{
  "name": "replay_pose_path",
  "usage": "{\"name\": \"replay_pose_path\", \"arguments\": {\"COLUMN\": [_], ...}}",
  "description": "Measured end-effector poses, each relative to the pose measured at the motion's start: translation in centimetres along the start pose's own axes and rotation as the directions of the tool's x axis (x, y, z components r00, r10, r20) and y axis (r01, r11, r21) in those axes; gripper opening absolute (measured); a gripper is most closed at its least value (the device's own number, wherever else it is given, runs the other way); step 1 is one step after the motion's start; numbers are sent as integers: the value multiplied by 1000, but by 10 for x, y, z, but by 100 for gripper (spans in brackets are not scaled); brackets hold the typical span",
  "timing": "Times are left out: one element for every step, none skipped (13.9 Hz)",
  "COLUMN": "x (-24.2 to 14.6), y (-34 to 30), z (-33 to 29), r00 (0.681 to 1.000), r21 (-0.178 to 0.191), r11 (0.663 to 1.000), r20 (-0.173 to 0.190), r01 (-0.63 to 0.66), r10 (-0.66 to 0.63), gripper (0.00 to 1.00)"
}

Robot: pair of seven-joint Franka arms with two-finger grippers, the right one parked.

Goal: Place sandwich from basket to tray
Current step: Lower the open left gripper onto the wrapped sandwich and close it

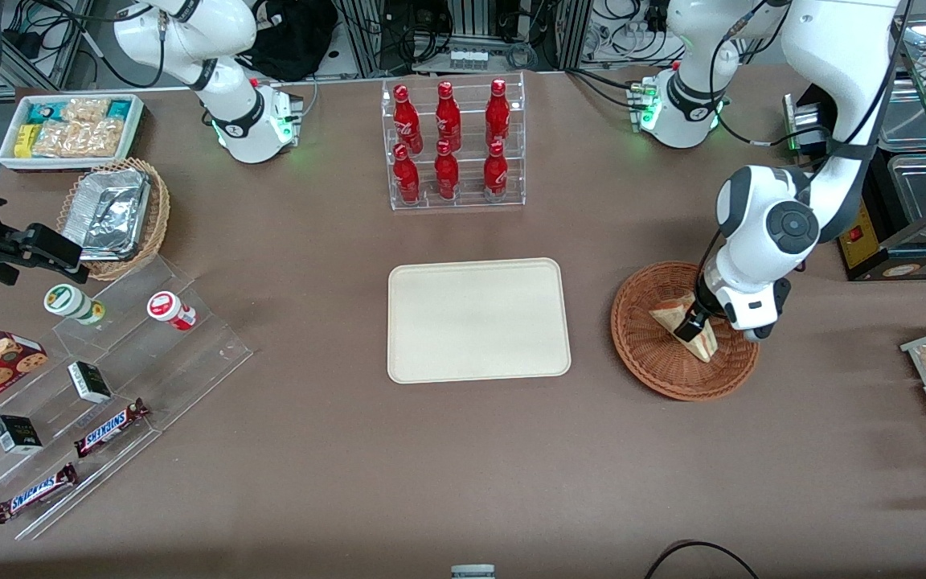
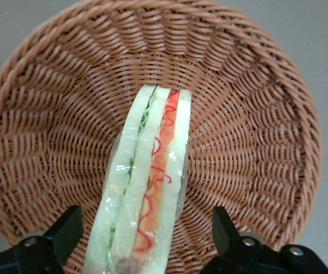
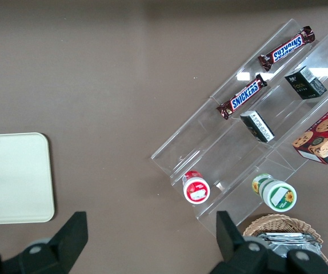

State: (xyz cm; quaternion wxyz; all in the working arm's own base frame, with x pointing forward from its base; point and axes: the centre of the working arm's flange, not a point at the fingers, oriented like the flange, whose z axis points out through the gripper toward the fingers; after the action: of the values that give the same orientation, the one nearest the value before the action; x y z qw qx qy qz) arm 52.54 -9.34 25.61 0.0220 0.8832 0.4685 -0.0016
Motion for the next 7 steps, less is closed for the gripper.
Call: {"name": "replay_pose_path", "arguments": {"x": [-1, -1, -1, -1, -2, -2, -3], "y": [-1, -2, -2, -2, -3, -4, -5], "z": [4, 5, 5, 5, 6, 5, 2], "r00": [1000, 1000, 1000, 1000, 1000, 1000, 1000], "r21": [4, 7, 7, 9, 12, 21, 32], "r11": [1000, 1000, 1000, 1000, 1000, 1000, 999], "r20": [3, 4, 5, 5, 7, 10, 13], "r01": [0, 0, 0, -1, -3, -10, -20], "r10": [0, 0, 0, 1, 3, 10, 20], "gripper": [98, 96, 87, 74, 64, 54, 44]}}
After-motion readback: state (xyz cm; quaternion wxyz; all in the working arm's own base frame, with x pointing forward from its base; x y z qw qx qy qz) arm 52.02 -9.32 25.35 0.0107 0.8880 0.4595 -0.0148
